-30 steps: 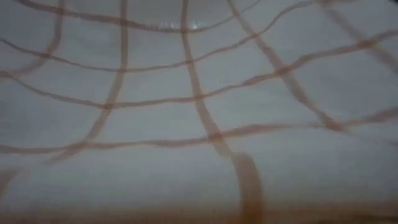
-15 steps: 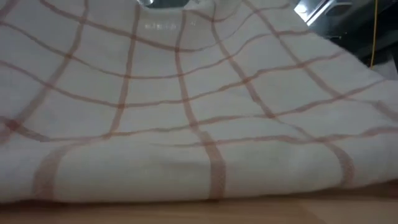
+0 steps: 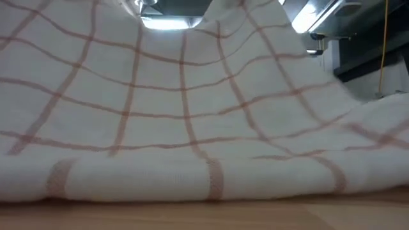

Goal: Fold towel
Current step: Fold the white towel

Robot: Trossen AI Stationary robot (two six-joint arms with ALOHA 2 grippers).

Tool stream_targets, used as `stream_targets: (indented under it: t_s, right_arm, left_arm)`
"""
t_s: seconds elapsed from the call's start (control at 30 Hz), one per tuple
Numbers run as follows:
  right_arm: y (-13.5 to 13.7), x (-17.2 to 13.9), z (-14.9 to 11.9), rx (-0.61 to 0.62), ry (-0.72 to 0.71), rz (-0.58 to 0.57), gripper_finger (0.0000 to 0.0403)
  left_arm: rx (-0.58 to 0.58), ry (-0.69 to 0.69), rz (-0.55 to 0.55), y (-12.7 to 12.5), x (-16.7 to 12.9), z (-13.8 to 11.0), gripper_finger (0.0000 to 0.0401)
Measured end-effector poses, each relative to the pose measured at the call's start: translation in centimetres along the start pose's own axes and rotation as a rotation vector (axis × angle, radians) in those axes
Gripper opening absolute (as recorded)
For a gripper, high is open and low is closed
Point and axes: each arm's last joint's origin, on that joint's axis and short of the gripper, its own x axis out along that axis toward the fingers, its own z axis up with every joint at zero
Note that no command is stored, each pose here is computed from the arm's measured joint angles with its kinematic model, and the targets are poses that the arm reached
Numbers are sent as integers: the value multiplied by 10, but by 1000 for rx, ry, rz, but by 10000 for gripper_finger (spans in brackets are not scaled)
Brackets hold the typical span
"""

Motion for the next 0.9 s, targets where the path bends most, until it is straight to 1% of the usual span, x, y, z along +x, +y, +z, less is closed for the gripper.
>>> stream_targets:
  t_s: [0.1, 0.2, 0.27, 0.37, 0.5, 0.6, 0.67, 0.83, 0.9]
  right_arm:
    - [0, 0, 0, 5, 12, 105, 0]
    - [1, -2, 1, 14, -1, 182, 0]
    - [1, -5, 4, 21, -43, 222, 0]
    - [3, -9, 12, 23, -145, 288, 0]
    - [0, -12, 21, -1, -243, 307, 0]
    - [-7, -10, 21, -8, -240, 319, 0]
    - [-13, -8, 19, -7, -212, 349, 0]
    - [-30, -7, 16, 28, -175, 469, 0]
    - [-34, -10, 12, 45, -155, 496, 0]
  left_arm:
    - [-12, 18, -7, 13, 1, -3, 0]
    - [-7, 18, -7, 21, 2, -5, 0]
    - [4, 18, -5, 26, 3, -8, 0]
    - [23, 19, 0, 31, 6, -11, 0]
    - [33, 21, 5, 38, 8, -16, 0]
    - [30, 38, 3, 43, 9, -18, 0]
    - [23, 47, -3, 45, 9, -18, 0]
    - [15, 58, -17, 50, 7, -16, 0]
    - [25, 74, -19, 50, 7, -17, 0]
